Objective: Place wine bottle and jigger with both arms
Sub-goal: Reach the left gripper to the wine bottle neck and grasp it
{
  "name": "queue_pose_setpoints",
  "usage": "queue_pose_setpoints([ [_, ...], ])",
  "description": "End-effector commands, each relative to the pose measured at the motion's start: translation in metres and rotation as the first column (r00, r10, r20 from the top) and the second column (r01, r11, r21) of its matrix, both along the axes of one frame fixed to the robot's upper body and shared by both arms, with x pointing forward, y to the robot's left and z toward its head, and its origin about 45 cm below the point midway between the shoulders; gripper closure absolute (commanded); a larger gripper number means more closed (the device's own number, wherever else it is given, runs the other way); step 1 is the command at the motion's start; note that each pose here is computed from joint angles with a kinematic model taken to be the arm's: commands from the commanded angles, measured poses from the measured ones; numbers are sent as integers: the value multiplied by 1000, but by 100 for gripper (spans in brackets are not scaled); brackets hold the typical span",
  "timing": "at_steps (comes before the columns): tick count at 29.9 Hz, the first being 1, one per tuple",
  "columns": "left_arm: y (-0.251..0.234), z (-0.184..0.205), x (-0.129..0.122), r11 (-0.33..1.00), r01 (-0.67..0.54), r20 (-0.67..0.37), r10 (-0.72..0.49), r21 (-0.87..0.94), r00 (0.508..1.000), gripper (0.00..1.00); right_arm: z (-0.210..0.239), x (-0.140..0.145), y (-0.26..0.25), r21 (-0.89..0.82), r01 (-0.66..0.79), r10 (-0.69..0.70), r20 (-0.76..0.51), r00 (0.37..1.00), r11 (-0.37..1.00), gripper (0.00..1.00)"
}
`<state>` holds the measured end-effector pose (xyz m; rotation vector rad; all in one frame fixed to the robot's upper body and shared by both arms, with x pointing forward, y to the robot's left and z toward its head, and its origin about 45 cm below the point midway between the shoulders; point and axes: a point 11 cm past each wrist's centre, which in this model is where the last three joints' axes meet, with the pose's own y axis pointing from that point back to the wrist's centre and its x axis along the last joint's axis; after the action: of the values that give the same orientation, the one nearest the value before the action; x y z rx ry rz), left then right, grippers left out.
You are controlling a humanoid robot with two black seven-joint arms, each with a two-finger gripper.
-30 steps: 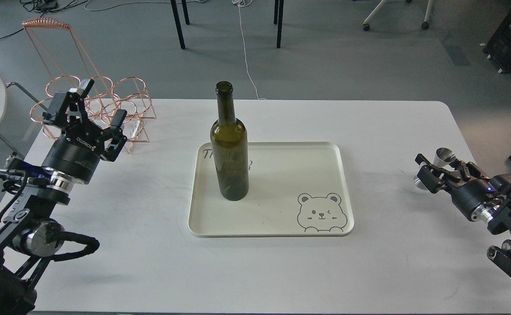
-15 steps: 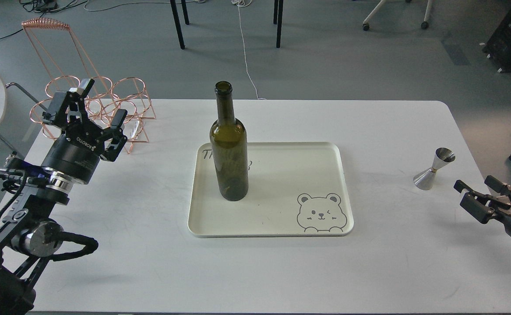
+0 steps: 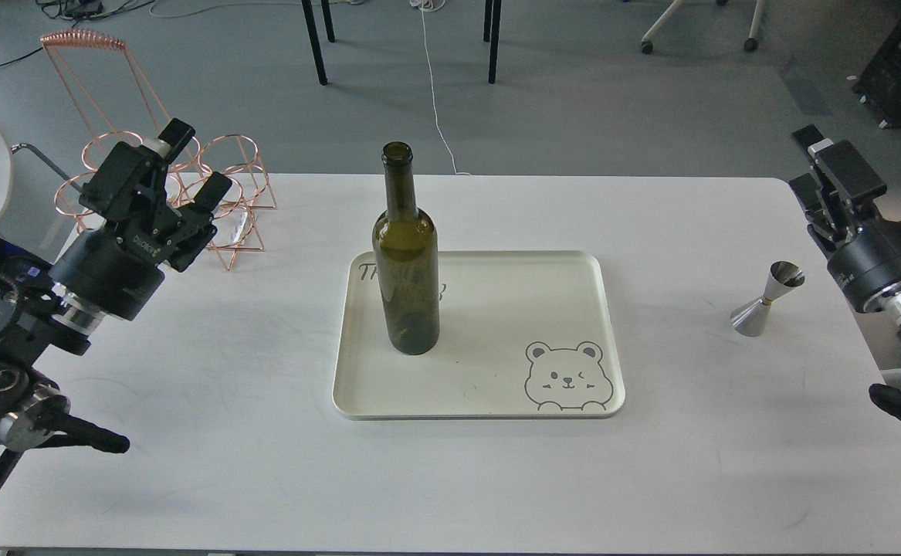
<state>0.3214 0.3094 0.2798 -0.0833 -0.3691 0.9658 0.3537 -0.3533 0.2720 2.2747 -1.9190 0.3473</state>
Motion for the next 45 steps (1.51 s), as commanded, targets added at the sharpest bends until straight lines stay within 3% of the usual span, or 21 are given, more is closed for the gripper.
queue_pose_setpoints([
  [1, -12, 21, -9, 965, 69, 106, -98, 253, 989, 2, -6, 16, 10, 227, 44, -30, -68, 997, 973, 5],
  [4, -14, 31, -10, 869, 67, 178, -175, 491, 968, 2, -29, 23, 15, 269, 79, -50, -113, 992, 960, 4],
  [8, -12, 41, -4, 608, -28, 260, -297, 794, 919, 2, -53, 24, 20, 283, 108, -67, -153, 986, 953, 4],
  [14, -34, 45, 8, 454, -62, 274, -417, 889, 867, 2, -57, 22, 20, 286, 115, -71, -161, 984, 951, 4],
  [19, -73, 35, 18, 450, 13, 243, -506, 893, 828, 2, -55, 22, 18, 282, 120, -78, -157, 984, 952, 4],
  [29, -116, 32, 43, 501, 48, 263, -531, 864, 805, 2, -56, 22, 17, 281, 122, -79, -158, 984, 952, 4],
  [39, -142, 33, 52, 524, 65, 279, -550, 849, 787, 3, -56, 22, 17, 280, 123, -80, -160, 984, 952, 4],
  [42, -147, 36, 53, 528, 62, 288, -554, 847, 781, 9, -56, 22, 17, 280, 123, -80, -160, 984, 952, 4],
  [45, -145, 33, 58, 529, 55, 288, -542, 847, 790, 31, -56, 22, 16, 279, 124, -82, -158, 984, 952, 4],
])
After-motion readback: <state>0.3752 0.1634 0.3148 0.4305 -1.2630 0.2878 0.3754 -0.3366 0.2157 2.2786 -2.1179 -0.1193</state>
